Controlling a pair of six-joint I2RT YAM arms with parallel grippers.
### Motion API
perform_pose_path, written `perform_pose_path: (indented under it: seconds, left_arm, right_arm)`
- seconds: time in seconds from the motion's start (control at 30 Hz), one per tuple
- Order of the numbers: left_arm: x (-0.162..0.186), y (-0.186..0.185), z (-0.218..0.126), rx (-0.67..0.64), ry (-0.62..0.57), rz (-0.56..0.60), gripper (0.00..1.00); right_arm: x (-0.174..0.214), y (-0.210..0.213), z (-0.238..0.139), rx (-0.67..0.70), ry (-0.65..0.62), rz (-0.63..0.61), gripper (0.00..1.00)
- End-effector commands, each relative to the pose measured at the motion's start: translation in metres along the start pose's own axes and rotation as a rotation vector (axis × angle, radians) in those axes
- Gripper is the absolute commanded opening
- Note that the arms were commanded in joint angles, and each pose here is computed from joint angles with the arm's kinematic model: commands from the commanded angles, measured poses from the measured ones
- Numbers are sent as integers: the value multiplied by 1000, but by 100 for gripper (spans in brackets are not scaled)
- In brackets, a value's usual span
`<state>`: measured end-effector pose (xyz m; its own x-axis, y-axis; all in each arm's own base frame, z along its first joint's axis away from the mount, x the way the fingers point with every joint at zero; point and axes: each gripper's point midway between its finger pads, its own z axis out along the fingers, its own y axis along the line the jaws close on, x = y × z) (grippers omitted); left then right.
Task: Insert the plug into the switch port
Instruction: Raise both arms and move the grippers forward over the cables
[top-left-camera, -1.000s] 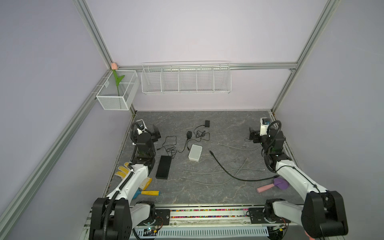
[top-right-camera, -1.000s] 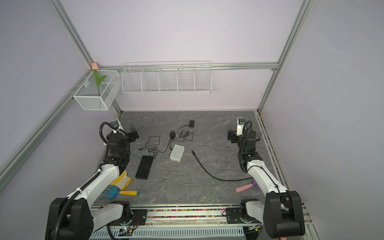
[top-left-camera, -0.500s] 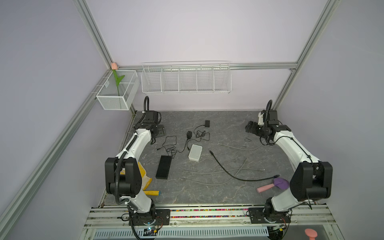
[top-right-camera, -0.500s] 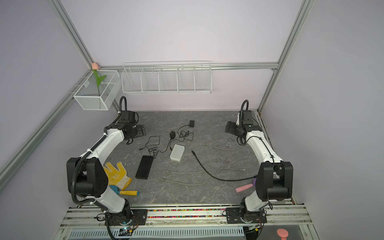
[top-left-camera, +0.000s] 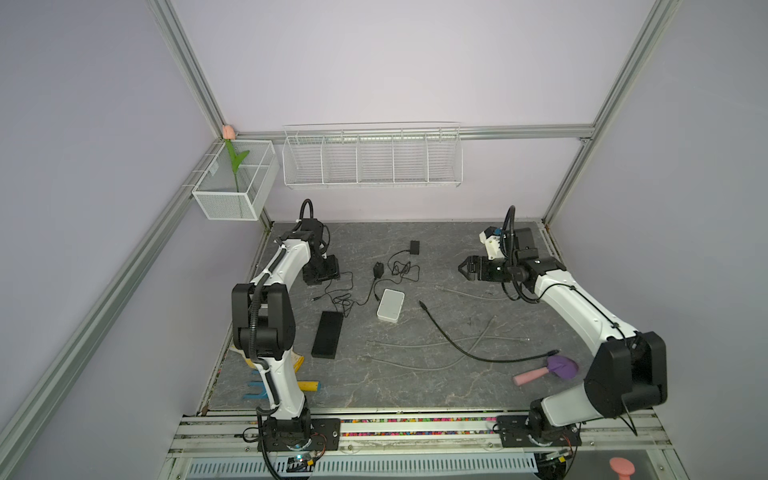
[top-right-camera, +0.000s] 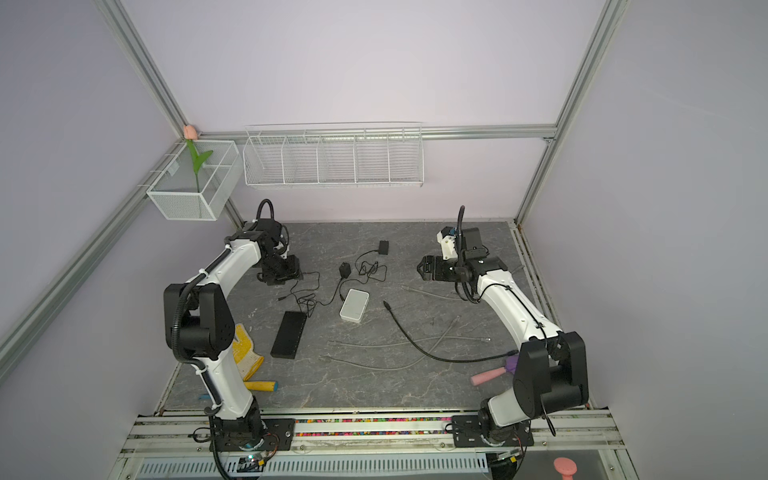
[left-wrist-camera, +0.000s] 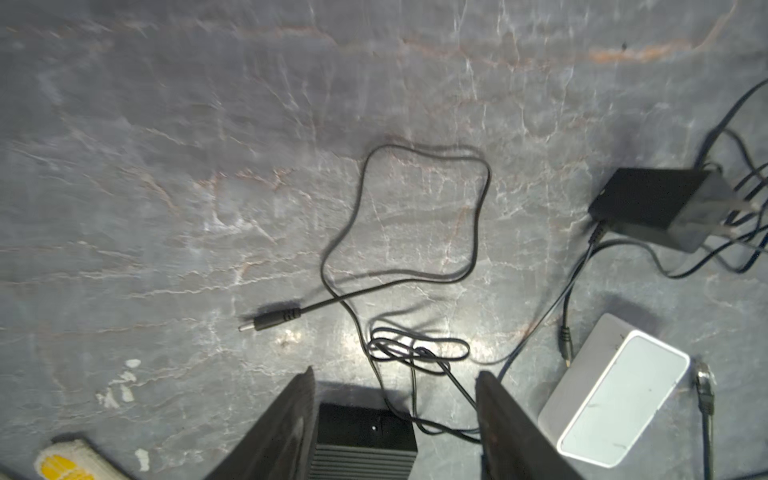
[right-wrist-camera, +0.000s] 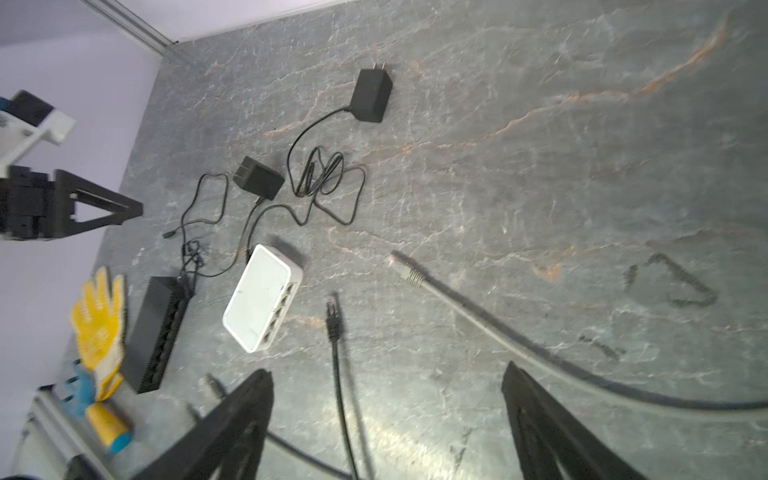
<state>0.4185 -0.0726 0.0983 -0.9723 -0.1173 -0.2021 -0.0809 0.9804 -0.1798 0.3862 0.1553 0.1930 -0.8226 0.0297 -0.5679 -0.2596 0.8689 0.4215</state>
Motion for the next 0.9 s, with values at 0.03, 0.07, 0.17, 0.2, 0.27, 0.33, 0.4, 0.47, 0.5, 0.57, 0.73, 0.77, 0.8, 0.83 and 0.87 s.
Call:
perform_pose_path:
  seconds: [0.03,0.07,0.17,0.2,0.27,0.33,0.4,0.47,0.5,0.57,0.73,0.77,0.8,0.83,0.87]
  left_arm:
    - [-2,-20,-18,1,-10,73,62]
    - [-6,-22,-19,1,-28,57,61]
    - [-8,-43,-24,40,-93,59,58]
    - [-8,-50,-27,47,-121,78,58]
    - [-10,-63,-37,49,-185,112,58]
    - [-8,-64,-41,51,-210,93,58]
    - [-4,-65,-44,69,-214,85,58]
    - [2,-65,-44,77,-204,89,58]
    - [6,-63,-43,71,-195,88,58]
    - [15,-57,-38,51,-169,98,58]
    - [14,-39,-32,9,-174,111,57]
    - [12,-35,-31,18,-164,94,57]
    - [10,-33,-29,24,-155,83,56]
    - [8,-31,-25,20,-143,79,56]
    - [6,-29,-21,5,-131,79,56]
  right_arm:
    - [-4,28,-7,-105,69,2,89]
    - [-5,27,-8,-88,45,9,89]
    - [0,26,-5,-46,10,27,89]
    - [2,26,-3,-31,14,30,88]
    - [6,36,-3,-34,10,21,88]
    - [11,50,-10,-50,-25,8,89]
    - [19,63,-22,-80,-79,-11,89]
    - [31,74,-41,-117,-132,-21,89]
    - [37,79,-50,-138,-151,-29,89]
    - [51,88,-70,-172,-195,-48,89]
    - [79,92,-92,-224,-217,-96,95]
    - [84,92,-93,-234,-210,-99,99]
    - [88,92,-92,-244,-201,-100,99]
    - [92,92,-91,-252,-188,-97,97]
    - [96,92,-89,-257,-175,-93,96]
